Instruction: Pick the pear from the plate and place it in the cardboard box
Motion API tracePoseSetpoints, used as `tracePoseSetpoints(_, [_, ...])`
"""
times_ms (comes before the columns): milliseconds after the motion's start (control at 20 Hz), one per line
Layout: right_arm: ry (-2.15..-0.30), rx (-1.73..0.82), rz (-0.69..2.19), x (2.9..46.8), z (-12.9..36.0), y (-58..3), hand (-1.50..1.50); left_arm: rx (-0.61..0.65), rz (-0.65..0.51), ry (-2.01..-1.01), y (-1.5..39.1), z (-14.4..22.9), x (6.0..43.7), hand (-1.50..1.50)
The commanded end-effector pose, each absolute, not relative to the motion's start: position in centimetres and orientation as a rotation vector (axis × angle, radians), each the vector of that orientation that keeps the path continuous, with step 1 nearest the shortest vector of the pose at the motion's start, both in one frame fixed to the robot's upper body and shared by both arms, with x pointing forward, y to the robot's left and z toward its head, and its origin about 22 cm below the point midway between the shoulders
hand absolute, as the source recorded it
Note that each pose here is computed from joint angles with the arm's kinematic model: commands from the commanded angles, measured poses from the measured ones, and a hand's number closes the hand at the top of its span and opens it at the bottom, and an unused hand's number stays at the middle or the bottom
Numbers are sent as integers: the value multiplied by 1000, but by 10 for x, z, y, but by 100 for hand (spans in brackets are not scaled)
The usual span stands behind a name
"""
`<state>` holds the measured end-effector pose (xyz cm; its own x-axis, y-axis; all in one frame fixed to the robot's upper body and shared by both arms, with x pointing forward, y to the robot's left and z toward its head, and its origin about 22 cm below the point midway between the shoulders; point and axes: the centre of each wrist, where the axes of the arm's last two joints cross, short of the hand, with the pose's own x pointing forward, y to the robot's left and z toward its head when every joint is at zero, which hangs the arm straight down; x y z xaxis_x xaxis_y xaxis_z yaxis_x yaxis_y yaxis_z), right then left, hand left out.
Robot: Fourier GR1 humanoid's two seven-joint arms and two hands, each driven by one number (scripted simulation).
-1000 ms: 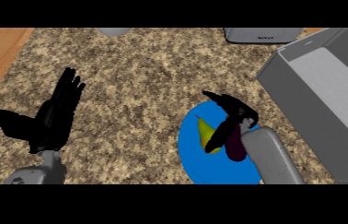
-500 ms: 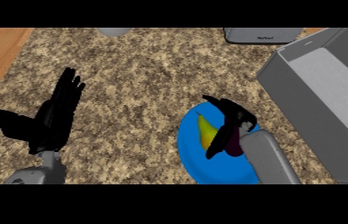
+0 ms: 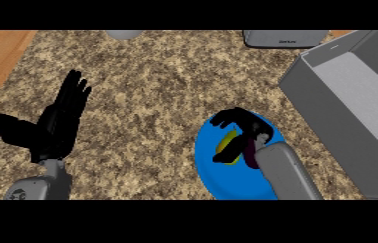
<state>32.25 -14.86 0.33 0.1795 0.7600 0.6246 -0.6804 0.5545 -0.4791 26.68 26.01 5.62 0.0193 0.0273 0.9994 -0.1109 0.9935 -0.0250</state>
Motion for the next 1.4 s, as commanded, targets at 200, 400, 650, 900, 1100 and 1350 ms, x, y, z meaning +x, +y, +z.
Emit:
tracePoseSetpoints(200, [-1034, -177, 1107, 314, 6, -143, 150, 56, 103, -1533, 250, 49, 264, 0])
tracePoseSetpoints(400, [-1164, -292, 1221, 289, 2, -135, 150, 83, 117, -1539, 270, 59, 267, 0])
tracePoseSetpoints(650, [-1383, -528, 1488, 252, 19, -105, 150, 94, 118, -1545, 260, 50, 267, 0])
tracePoseSetpoints(900, [-1537, -674, 1456, 222, 43, -118, 150, 92, 119, -1550, 272, 57, 268, 0])
tracePoseSetpoints(1100, [-1595, -709, 1502, 196, 68, -131, 150, 65, 102, -1537, 255, 59, 257, 0])
tracePoseSetpoints(1350, [-1691, -732, 1415, 168, 125, -125, 150, 76, 124, -1524, 262, 61, 265, 0])
